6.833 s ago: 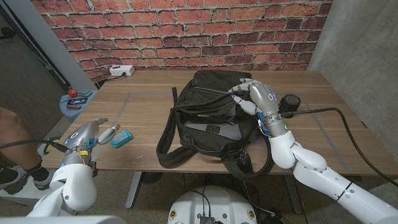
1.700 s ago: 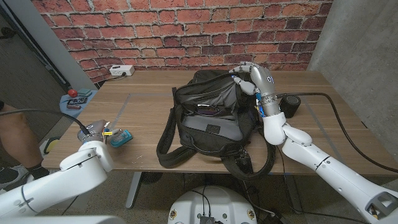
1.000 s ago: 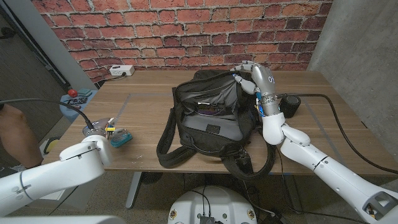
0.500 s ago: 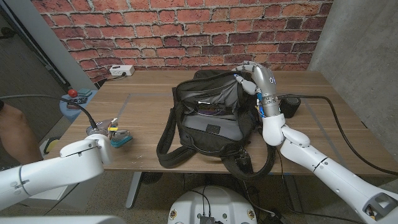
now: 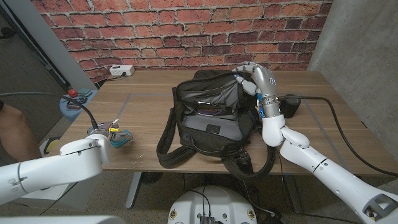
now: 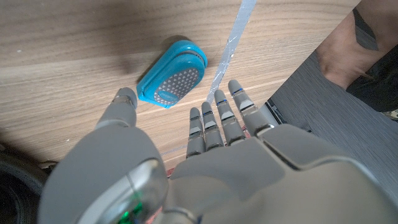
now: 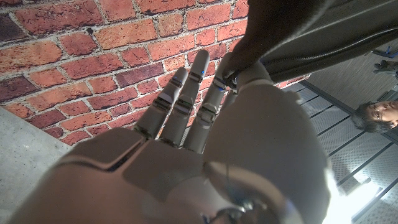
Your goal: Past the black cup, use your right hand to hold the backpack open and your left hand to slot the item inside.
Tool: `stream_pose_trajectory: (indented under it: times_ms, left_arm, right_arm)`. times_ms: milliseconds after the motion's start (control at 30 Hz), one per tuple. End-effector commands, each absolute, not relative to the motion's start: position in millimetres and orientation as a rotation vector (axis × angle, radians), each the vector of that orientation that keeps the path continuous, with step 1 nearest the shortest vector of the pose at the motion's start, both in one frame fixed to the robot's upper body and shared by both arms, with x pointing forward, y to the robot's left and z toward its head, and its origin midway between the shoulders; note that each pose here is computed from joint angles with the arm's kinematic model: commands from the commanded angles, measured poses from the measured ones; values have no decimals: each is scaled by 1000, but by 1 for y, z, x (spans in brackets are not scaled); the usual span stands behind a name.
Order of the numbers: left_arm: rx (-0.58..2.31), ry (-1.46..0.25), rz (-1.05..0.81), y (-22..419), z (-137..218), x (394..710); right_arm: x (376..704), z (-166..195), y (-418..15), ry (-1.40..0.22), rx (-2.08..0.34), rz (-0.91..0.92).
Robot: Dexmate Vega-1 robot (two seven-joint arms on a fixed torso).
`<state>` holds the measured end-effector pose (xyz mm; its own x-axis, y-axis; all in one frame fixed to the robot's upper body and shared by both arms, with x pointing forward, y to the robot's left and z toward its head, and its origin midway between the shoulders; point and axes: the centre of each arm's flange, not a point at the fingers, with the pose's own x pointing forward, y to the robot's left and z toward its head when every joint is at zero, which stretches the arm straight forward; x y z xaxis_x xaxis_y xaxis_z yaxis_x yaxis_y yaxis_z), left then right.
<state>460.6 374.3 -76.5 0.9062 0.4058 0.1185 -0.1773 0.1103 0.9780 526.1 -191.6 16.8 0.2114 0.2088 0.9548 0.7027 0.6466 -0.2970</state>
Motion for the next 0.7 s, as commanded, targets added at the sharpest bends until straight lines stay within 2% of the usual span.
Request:
stream_pose_trajectory:
  times_ms: [33,700]
  left_arm:
    - [1412,226,409,378,-80,462]
    - [1432,225,406,378,-80,472]
  right_arm:
    - [524,17,-189,-1352,-858,-400]
    - [525,19,-186,-1351,-852,-396]
